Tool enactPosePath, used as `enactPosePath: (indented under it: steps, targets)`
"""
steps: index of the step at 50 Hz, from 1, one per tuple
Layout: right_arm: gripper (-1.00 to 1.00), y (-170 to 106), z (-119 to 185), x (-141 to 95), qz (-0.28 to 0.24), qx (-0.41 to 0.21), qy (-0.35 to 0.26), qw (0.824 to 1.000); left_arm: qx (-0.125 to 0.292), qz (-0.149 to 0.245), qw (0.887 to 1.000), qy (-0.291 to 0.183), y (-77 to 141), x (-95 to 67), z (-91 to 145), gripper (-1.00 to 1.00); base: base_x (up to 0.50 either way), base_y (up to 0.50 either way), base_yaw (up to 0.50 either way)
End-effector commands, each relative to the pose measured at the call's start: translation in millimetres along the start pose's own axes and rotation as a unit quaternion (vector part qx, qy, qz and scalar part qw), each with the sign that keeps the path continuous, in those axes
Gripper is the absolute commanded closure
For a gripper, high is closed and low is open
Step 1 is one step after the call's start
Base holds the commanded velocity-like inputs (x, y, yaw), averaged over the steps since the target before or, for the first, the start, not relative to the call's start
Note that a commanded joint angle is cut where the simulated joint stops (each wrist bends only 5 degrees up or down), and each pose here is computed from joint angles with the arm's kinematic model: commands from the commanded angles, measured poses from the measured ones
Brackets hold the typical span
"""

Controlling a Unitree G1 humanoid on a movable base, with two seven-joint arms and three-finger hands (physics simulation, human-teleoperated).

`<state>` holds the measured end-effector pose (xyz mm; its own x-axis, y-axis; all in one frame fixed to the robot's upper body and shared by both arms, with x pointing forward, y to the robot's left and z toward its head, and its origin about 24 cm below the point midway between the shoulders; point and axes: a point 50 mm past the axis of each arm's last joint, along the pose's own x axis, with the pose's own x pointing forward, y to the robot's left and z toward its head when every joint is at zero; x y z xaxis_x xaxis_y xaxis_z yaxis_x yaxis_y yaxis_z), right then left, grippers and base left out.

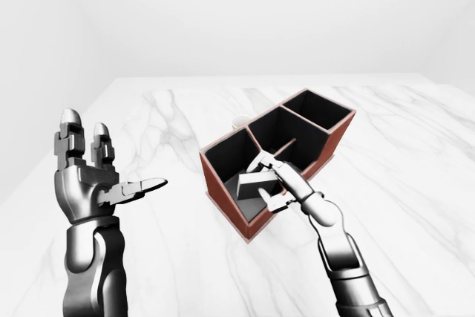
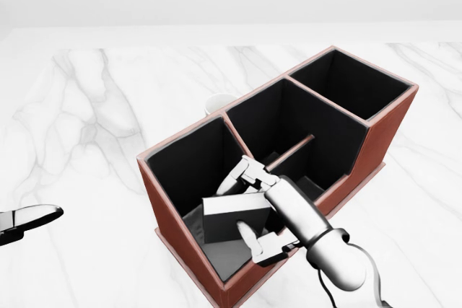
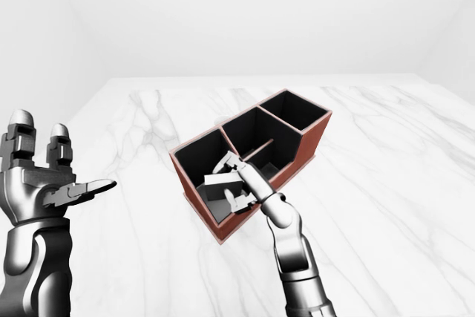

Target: Pick up the book and place it in the left compartment of the caddy.

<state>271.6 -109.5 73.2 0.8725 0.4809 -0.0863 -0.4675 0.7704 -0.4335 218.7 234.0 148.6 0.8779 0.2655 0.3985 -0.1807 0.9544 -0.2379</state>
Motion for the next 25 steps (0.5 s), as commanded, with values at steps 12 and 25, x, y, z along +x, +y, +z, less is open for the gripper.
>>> enactPosePath:
  steps: [12,25]
  targets:
    - [1.00,5.3,-0.5,6.5,-0.009,0.032,-0.006,0.999,-0.001,-0.001,1.000,-0.004,-0.1,0.1,2.0,-1.00,0.00,0.00,0.00]
    - [1.00,4.6,1.1,7.8,-0.009,0.025,-0.006,1.000,0.000,-0.001,1.000,0.000,-0.5,0.0,-0.2,-1.00,0.00,0.00,0.00]
